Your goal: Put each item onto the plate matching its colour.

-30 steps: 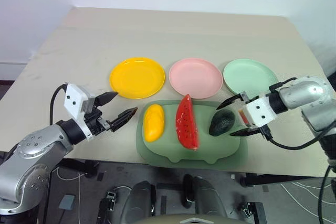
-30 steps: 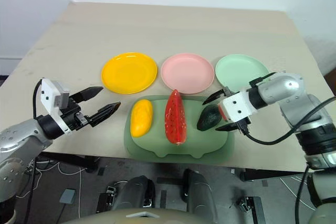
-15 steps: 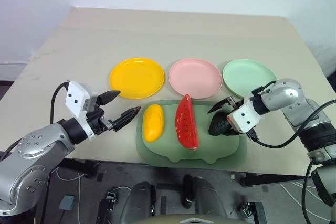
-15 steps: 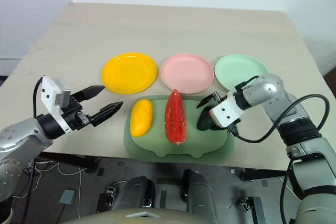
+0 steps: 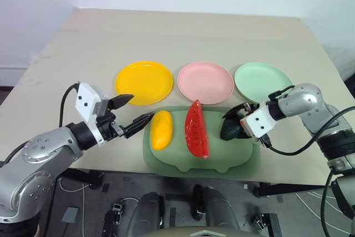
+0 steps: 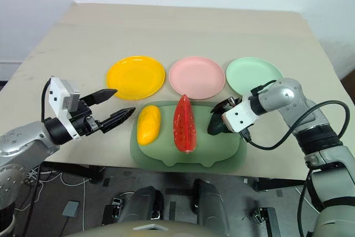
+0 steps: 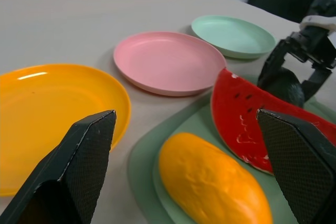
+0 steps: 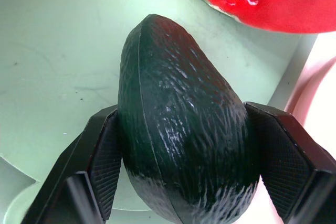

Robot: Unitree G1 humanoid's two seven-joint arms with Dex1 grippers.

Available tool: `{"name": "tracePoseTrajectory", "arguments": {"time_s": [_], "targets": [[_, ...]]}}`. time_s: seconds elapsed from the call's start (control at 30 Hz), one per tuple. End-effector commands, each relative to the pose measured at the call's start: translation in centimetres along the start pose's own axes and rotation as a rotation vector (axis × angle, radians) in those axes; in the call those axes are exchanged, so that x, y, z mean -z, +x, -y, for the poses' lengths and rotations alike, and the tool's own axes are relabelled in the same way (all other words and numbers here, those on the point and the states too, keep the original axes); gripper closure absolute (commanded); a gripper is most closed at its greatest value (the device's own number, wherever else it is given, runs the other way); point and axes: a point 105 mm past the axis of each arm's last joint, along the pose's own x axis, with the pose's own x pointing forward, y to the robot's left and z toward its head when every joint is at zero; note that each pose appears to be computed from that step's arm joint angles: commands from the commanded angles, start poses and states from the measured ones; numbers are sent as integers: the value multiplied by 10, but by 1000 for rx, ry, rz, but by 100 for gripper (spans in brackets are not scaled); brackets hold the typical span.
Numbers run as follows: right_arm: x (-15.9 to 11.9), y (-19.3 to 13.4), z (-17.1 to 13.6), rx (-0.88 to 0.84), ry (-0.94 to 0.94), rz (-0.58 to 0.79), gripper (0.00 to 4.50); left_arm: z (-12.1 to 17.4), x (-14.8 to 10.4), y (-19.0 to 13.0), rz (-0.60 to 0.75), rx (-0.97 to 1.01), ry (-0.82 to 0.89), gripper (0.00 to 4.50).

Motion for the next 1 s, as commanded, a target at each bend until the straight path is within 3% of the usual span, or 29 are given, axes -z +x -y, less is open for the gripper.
{"name": "tracePoseTrajectory", "arguments": {"time_s": [0.03,0.2,0.53,0.57,0.7,0.9,1.0], "targets": [[7,-43,36,201,61,-56,124,2,-10,-1,24,13,31,0],[66,-73,54,341,195,-337,124,2,-8,3,28,22,28,0],[122,-63,61,498,406,-500,124,1,-11,13,44,44,48,0],[124,-63,60,497,413,-511,124,1,-11,12,45,44,49,0],[124,-65,58,472,422,-496,4,1,-10,10,47,35,51,0],[112,-87,73,539,390,-444,1,1,-8,7,44,24,45,0],[88,-104,96,633,452,-267,1,-6,-5,5,33,-4,43,0]]}}
